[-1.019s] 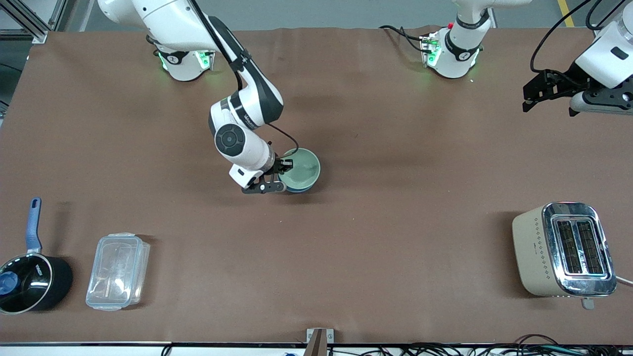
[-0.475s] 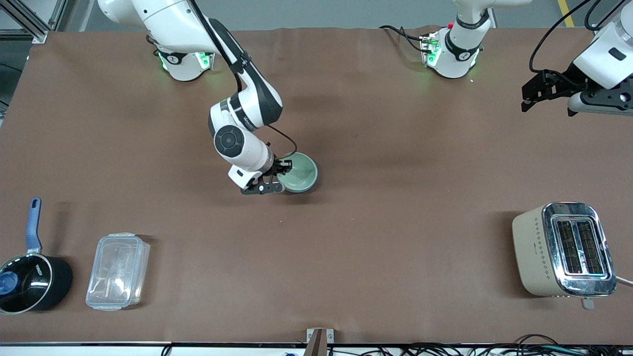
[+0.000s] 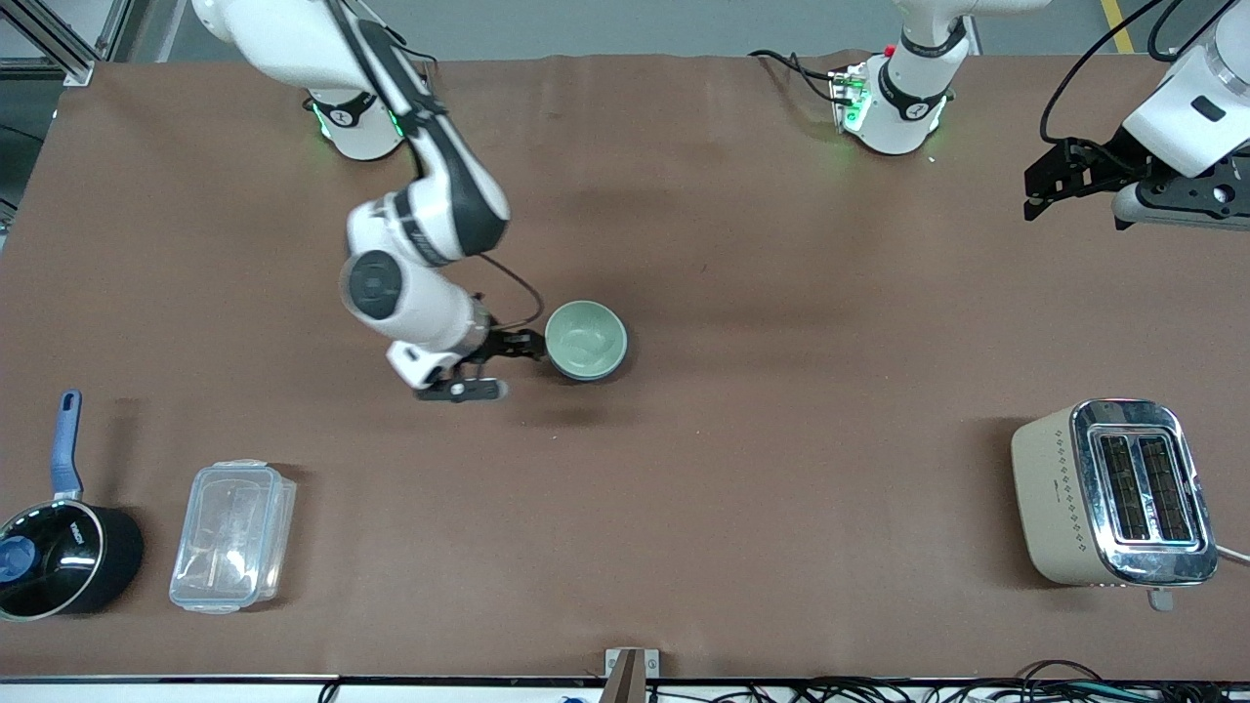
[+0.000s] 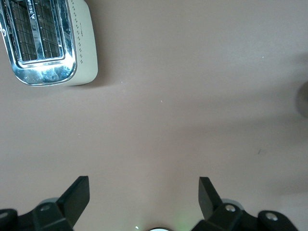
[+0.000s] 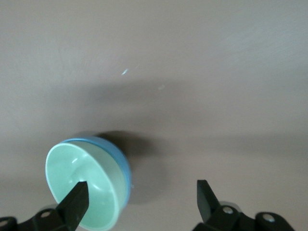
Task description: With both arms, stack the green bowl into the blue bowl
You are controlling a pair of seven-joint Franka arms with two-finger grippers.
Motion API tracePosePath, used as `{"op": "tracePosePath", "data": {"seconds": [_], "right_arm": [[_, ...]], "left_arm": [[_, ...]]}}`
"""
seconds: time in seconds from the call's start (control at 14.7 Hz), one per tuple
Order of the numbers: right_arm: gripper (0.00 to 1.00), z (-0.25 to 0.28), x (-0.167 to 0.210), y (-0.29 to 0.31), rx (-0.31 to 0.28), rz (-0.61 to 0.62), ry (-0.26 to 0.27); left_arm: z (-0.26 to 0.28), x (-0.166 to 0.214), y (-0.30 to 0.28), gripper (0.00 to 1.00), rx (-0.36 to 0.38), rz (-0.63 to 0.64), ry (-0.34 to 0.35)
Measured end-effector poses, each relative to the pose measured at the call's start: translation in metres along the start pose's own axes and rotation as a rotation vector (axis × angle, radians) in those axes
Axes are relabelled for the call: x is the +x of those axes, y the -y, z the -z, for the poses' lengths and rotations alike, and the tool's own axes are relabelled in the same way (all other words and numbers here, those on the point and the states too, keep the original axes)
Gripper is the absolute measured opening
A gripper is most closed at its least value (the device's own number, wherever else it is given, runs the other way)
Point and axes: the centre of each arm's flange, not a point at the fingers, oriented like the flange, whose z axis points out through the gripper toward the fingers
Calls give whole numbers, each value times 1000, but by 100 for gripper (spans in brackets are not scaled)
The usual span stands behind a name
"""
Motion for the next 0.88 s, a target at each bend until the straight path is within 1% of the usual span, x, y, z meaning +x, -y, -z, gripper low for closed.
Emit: {"op": "tracePosePath", "data": {"seconds": [0.07,0.14,0.2,0.34,0.41,0.61,0.88], "right_arm": [[100,35,8,-29,17,-7,-10],[100,69,12,-61,22,-9,-25],[100,98,14,-89,4,-8,-44],[100,146,7,-131,-61,-11,-78],[100,164,1,-144,-83,-18,-87],[100,212,-19,-178,-115,-43,-100],[100,267,-52,-217,-113,-94,-106]], "left_arm": [[0,0,0,100,0,0,0],[0,0,0,100,0,0,-1],[1,0,0,100,0,0,-2],[1,0,0,100,0,0,-2],[1,0,0,100,0,1,-3],[1,0,0,100,0,1,-3],[1,0,0,100,0,2,-3]]}}
